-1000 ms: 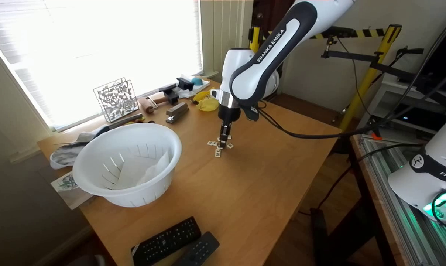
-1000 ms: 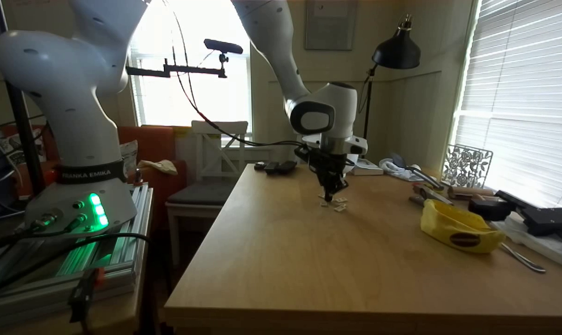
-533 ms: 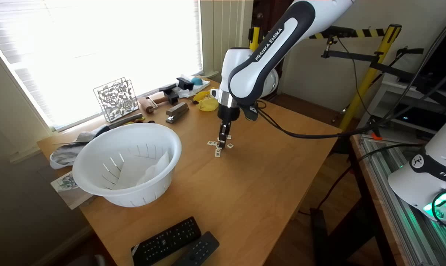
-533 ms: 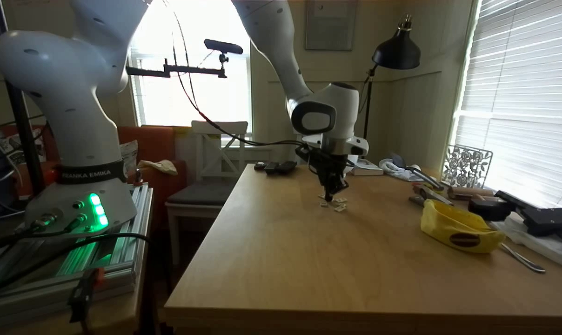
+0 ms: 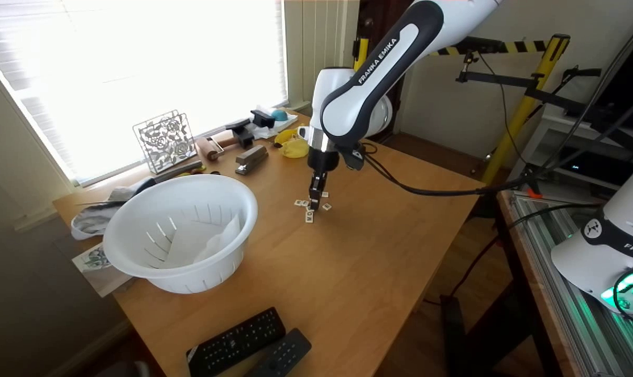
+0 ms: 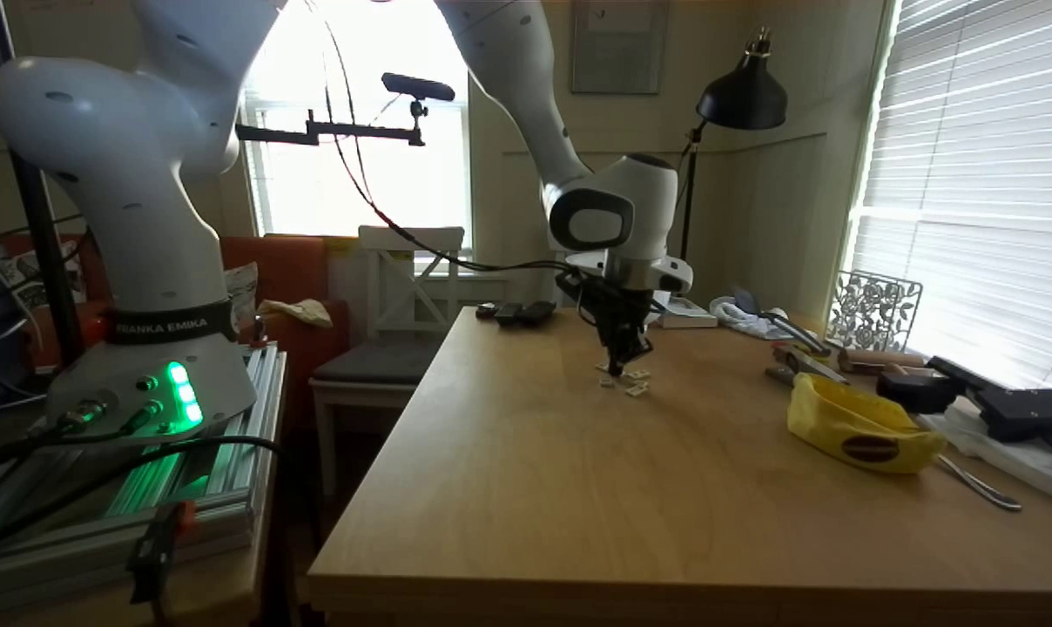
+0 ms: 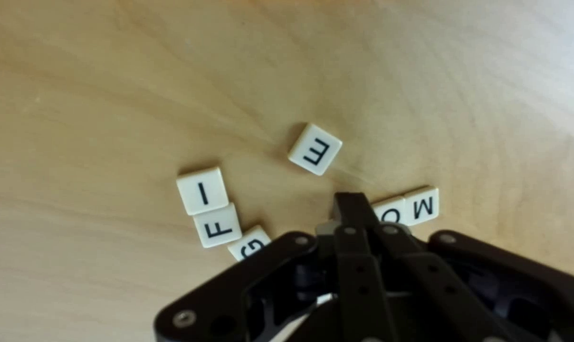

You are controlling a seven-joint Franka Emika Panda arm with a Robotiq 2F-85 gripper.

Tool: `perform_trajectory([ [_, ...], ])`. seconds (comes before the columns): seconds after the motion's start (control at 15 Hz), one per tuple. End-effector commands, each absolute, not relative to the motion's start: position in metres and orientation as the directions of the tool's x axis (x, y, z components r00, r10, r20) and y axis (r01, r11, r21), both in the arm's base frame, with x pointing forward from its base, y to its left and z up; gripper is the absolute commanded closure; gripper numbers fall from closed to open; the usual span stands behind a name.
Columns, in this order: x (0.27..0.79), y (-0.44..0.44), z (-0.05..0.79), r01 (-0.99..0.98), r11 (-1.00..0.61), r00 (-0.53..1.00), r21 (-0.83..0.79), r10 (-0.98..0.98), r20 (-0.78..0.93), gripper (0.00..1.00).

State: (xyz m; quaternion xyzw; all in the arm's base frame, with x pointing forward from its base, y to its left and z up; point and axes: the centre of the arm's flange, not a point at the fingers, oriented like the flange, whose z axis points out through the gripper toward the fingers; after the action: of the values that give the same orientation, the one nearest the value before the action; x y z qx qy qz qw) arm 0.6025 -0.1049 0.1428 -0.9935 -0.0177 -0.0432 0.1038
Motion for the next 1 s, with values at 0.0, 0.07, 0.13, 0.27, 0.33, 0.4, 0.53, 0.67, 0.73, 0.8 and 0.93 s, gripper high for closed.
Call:
perform_trajectory([
  [0.0, 0.61, -0.104, 0.131, 0.006, -0.973, 0.998, -0.232, -0.008, 0.059, 1.0],
  [0.07, 0.61, -0.104, 0.131, 0.001, -0.972, 0.998, -0.234, -0.012, 0.057, 1.0],
  [0.13, 0.61, -0.104, 0.131, -0.002, -0.972, 0.998, -0.236, -0.015, 0.053, 1.0],
  [0.27, 0.612, -0.104, 0.13, -0.011, -0.97, 0.999, -0.244, -0.023, 0.047, 1.0],
  [0.33, 0.612, -0.104, 0.13, -0.016, -0.969, 0.999, -0.247, -0.028, 0.045, 1.0],
  [0.4, 0.613, -0.103, 0.13, -0.021, -0.968, 0.999, -0.252, -0.033, 0.043, 1.0],
  [0.53, 0.613, -0.102, 0.13, -0.031, -0.966, 0.998, -0.257, -0.043, 0.04, 1.0],
  [0.67, 0.612, -0.102, 0.131, -0.043, -0.966, 0.998, -0.257, -0.054, 0.037, 1.0],
  [0.73, 0.611, -0.101, 0.133, -0.049, -0.967, 0.997, -0.25, -0.06, 0.037, 1.0],
  [0.8, 0.608, -0.1, 0.137, -0.054, -0.969, 0.997, -0.239, -0.065, 0.039, 1.0],
  [0.93, 0.603, -0.096, 0.146, -0.065, -0.975, 0.996, -0.215, -0.075, 0.042, 1.0],
])
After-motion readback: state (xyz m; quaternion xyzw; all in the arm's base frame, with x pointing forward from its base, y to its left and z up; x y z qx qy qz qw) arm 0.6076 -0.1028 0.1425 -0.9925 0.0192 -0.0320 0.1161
